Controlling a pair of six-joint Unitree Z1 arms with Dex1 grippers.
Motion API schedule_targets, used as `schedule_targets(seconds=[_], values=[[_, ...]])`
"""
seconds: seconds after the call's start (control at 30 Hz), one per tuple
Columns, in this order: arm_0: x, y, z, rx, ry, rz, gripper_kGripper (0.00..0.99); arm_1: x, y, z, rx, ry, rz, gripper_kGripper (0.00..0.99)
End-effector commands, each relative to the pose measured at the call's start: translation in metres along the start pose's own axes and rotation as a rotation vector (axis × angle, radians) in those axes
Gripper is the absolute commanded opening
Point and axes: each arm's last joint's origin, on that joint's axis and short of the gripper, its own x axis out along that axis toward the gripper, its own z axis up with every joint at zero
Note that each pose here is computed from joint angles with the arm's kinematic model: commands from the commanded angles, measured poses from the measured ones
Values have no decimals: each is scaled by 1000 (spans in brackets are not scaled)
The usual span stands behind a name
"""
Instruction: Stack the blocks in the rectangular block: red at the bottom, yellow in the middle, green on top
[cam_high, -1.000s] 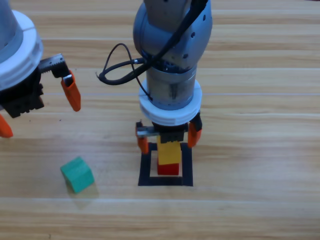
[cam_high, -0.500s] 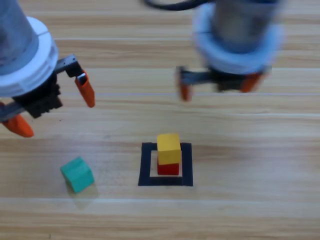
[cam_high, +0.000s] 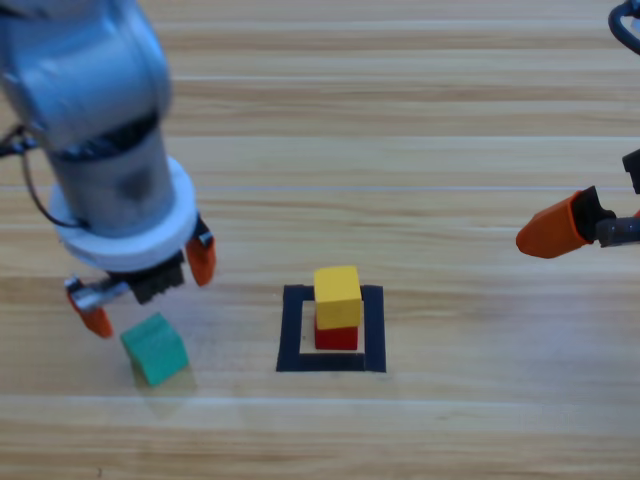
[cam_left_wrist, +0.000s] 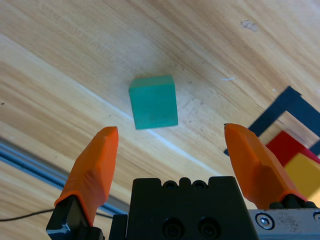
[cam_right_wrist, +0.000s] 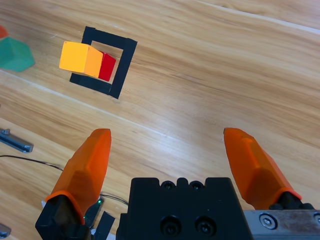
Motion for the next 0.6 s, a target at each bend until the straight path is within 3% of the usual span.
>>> schedule_targets(seconds=[0.03, 0.6], values=[[37, 1, 7, -23, 42, 40, 908, 28, 1, 7, -20, 49, 15, 990], [70, 22, 14, -70, 88, 3, 911, 53, 8, 12, -104, 107, 9, 990]])
